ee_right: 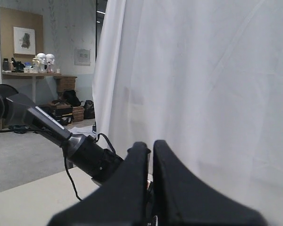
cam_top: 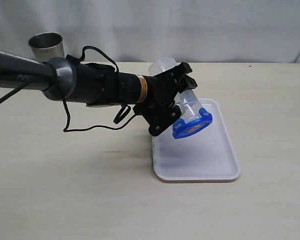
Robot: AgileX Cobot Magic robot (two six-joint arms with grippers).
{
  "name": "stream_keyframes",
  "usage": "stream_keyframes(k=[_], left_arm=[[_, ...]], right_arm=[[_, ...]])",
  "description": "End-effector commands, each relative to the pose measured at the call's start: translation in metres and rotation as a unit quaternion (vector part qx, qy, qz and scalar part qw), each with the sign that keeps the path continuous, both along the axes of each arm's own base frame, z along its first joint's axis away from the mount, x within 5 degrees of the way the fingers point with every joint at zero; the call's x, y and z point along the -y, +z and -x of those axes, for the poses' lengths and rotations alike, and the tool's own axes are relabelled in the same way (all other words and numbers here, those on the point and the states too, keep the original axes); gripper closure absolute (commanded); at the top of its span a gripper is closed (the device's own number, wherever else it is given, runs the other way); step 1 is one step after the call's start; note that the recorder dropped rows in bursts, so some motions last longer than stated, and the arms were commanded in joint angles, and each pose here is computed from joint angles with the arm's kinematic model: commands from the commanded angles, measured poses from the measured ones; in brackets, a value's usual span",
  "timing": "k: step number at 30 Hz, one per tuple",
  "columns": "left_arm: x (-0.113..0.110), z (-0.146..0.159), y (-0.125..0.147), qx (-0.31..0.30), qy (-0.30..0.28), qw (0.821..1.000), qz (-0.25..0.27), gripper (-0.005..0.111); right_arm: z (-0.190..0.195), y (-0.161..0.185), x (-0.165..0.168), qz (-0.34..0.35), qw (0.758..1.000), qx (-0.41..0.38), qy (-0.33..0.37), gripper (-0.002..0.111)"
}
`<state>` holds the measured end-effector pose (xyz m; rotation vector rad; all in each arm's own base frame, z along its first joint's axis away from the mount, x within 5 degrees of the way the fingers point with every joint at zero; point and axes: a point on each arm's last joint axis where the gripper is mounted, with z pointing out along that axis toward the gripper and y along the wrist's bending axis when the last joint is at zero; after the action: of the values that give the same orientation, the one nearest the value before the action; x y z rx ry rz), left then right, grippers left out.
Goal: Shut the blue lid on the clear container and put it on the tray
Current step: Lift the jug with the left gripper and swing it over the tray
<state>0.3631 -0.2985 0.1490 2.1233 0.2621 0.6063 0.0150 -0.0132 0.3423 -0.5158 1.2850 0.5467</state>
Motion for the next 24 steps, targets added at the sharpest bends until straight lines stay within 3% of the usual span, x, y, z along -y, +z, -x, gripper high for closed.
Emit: stream_keyframes(k=[1, 5, 7, 9, 11, 12, 15, 21, 24], left_arm=[[0.002, -0.001, 0.008, 0.006, 0.002, 1.000, 0.011, 0.107], [0.002, -0.002, 0.009, -0.022, 0.025, 0.999, 0.036, 0.107], [0.004, -0.003, 0.014, -0.122, 0.101, 0.976, 0.146, 0.107], [0.004, -0.006, 0.020, -0.255, 0.188, 0.904, 0.287, 0.107], [0.006, -0.007, 0.025, -0.371, 0.236, 0.805, 0.397, 0.107], [0.007, -0.007, 0.029, -0.433, 0.246, 0.746, 0.443, 0.107], [0.010, -0.005, 0.034, -0.530, 0.250, 0.635, 0.504, 0.107], [0.021, 0.004, 0.029, -0.664, 0.156, 0.489, 0.544, 0.107], [0.024, 0.007, 0.018, -0.685, 0.116, 0.468, 0.546, 0.107]], right_arm=[[0.000, -0.002, 0.000, 0.000, 1.000, 0.000, -0.003, 0.104], [0.000, -0.002, 0.000, 0.000, 1.000, 0.000, -0.003, 0.104], [0.000, -0.002, 0.000, 0.000, 1.000, 0.000, -0.003, 0.104], [0.000, -0.002, 0.000, 0.000, 1.000, 0.000, -0.003, 0.104], [0.000, -0.002, 0.000, 0.000, 1.000, 0.000, -0.002, 0.104], [0.000, -0.002, 0.000, -0.003, 1.000, -0.003, -0.002, 0.104], [0.000, -0.002, 0.000, -0.003, 1.000, -0.003, -0.002, 0.104], [0.000, -0.002, 0.000, -0.005, 1.000, -0.005, -0.001, 0.104], [0.000, -0.002, 0.000, -0.006, 1.000, -0.005, -0.001, 0.104]])
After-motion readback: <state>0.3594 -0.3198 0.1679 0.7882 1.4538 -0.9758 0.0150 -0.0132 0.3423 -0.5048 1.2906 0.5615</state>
